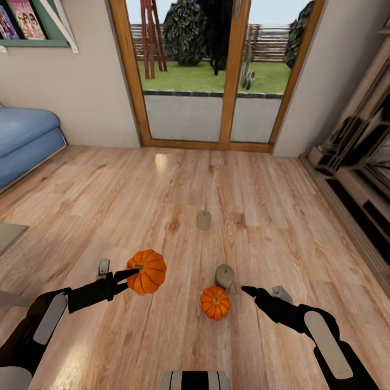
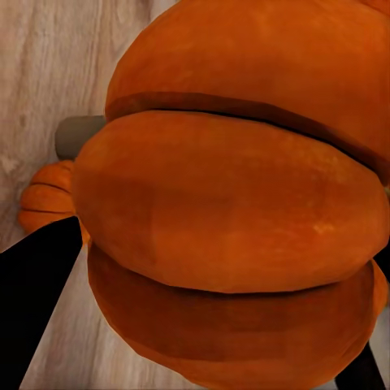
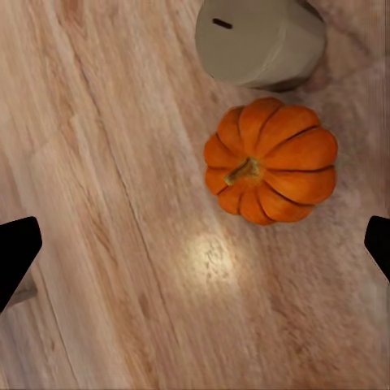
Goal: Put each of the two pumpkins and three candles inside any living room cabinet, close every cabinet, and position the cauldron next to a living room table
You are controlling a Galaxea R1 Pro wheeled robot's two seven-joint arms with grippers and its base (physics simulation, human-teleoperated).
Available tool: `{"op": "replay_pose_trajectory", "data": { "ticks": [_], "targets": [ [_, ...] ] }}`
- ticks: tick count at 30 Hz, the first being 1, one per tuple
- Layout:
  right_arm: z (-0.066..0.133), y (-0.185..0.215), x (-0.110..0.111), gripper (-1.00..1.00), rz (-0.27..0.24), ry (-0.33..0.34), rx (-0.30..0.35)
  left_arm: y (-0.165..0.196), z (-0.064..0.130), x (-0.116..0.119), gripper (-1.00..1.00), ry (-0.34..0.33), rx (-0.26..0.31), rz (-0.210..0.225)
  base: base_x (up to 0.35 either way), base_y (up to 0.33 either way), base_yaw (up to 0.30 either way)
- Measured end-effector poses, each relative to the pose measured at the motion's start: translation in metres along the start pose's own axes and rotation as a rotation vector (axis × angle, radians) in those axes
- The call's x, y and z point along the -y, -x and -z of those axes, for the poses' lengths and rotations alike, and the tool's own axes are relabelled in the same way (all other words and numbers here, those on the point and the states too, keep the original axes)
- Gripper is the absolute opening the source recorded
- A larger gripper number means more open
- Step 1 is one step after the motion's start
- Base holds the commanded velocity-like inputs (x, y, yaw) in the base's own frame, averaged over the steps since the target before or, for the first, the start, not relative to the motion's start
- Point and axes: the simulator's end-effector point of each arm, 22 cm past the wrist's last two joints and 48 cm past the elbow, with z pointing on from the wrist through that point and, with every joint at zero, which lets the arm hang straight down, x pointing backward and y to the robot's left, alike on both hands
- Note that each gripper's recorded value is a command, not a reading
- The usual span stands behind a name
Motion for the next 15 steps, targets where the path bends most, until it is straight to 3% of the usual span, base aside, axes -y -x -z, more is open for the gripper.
{"op": "replay_pose_trajectory", "data": {
  "ticks": [15],
  "targets": [
    [-0.019, -0.011, 0.022, 1.0, -0.02, -0.038, -0.014, -0.011, -0.008, -0.031, -1.0, 0.029, -0.023, 0.049, 0.0, 0.0, 0.0]
  ]
}}
